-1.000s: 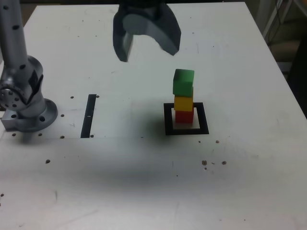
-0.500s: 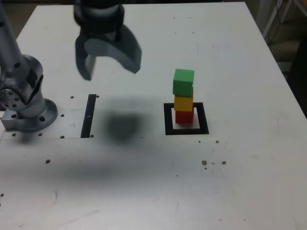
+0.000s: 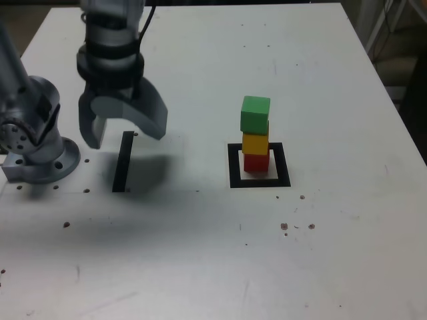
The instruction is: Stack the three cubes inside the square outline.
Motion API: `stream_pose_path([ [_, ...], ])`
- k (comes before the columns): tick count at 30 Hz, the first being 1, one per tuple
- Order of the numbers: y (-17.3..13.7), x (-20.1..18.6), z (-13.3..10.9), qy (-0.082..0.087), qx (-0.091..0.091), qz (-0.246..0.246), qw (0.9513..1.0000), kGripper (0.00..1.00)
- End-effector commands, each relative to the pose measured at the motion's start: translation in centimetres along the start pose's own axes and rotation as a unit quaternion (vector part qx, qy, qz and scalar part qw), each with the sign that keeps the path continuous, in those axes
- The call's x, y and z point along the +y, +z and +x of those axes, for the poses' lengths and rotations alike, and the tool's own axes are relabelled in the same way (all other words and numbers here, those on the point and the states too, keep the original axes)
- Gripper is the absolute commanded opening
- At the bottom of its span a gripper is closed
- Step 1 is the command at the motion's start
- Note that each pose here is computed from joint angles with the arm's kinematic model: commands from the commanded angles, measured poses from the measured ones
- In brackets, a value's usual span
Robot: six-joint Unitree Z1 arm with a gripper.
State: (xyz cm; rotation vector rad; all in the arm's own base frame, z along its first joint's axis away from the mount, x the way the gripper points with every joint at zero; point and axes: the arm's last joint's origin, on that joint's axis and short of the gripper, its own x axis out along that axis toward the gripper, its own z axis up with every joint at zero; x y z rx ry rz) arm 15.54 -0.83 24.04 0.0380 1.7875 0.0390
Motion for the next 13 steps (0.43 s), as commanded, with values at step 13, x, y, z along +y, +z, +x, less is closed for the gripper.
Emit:
stream_pose_path([
  [13,-0.4,-0.2,2.3,-0.016,-0.001,-0.002,0.9999,1.00],
])
